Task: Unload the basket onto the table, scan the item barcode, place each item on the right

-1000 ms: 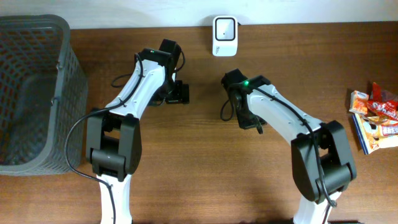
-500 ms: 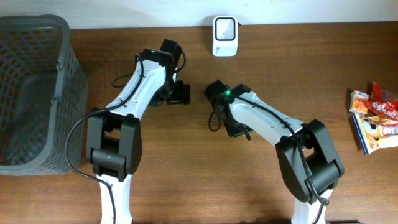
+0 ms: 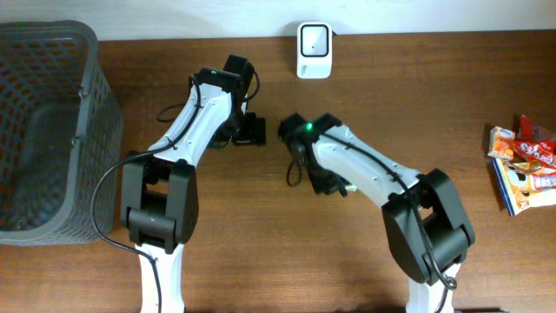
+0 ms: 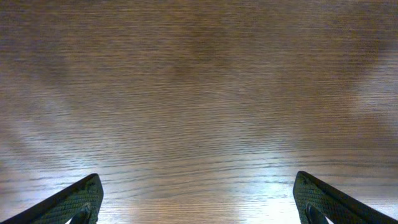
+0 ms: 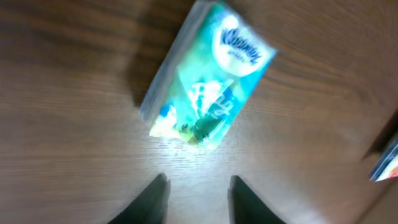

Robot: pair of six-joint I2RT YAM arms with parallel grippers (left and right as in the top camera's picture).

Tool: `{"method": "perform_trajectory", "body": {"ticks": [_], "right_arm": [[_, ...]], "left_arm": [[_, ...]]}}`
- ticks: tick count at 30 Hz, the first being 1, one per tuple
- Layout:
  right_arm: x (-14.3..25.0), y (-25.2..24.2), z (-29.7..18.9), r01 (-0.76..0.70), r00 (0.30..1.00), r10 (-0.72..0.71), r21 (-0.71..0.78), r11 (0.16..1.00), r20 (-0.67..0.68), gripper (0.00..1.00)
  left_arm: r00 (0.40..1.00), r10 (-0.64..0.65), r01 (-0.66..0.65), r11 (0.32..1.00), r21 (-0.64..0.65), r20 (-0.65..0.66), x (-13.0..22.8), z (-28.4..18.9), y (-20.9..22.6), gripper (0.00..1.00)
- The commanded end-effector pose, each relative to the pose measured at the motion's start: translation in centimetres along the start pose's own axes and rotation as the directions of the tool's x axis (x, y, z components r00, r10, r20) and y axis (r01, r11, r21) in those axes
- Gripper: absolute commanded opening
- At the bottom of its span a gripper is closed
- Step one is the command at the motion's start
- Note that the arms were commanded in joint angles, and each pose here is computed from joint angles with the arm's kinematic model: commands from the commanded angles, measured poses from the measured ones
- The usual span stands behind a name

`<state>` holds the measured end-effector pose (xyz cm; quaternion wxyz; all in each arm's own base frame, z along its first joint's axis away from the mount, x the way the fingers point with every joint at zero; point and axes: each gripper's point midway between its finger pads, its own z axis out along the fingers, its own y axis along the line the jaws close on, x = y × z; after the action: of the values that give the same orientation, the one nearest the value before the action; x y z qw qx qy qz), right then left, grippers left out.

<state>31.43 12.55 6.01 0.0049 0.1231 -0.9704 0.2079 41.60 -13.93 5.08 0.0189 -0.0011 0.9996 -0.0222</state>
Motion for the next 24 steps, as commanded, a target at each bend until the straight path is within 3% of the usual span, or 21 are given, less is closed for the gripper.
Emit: {"method": "perform_trajectory", "body": {"ticks": [1, 2, 3, 5, 9, 11, 13, 18, 24], "right_arm": [[-3.2, -2.0, -3.4, -0.177, 0.983, 0.183, -0.174, 0.969, 0.018, 0.43], [-3.9, -3.1, -4.2, -0.206, 0.977, 0.215, -0.23, 0.951, 0.014, 0.46], [-4.8, -4.4, -5.1, -0.223, 0.971, 0.239, -0.308, 0.925, 0.012, 0.59], [-5.9, -6.9, -6.2, -0.239, 0.963, 0.27, -0.431, 0.87, 0.01, 0.98], [-6.2, -12.9, -5.2, -0.346, 0.92, 0.391, -0.551, 0.76, -0.037, 0.99], [-5.7, -15.6, -3.9, -0.418, 0.887, 0.456, -0.56, 0.716, -0.079, 0.98], [-5.0, -18.0, -2.8, -0.478, 0.854, 0.508, -0.549, 0.686, -0.108, 0.98], [-3.3, -22.4, -0.7, -0.582, 0.782, 0.603, -0.527, 0.619, -0.155, 0.98], [-2.3, -23.4, -0.1, -0.614, 0.761, 0.621, -0.515, 0.598, -0.186, 0.98]], "left_arm": [[0.991, 0.135, -0.133, 0.981, 0.143, -0.008, 0.6, -0.3, -3.5, 0.96], [0.99, 0.14, -0.137, 0.979, 0.153, -0.007, 0.7, -0.3, -3.9, 0.96], [0.989, 0.144, -0.141, 0.977, 0.161, -0.008, 0.8, -0.3, -4.2, 0.95], [0.988, 0.155, -0.151, 0.972, 0.182, -0.011, 1.0, -0.4, -4.8, 0.9], [0.926, 0.373, -0.357, 0.821, 0.446, 0.054, 2.5, -1.9, -9.7, 0.84], [0.894, 0.433, -0.421, 0.731, 0.537, 0.112, 3.1, -2.9, -12.0, 0.75], [0.882, 0.45, -0.448, 0.704, 0.552, 0.141, 3.1, -3.0, -13.3, 0.7], [0.859, 0.488, -0.484, 0.672, 0.56, 0.156, 4.2, -1.4, -17.1, 0.71], [0.822, 0.554, -0.506, 0.603, 0.617, 0.132, 6.8, 2.1, -21.1, 0.7]]}}
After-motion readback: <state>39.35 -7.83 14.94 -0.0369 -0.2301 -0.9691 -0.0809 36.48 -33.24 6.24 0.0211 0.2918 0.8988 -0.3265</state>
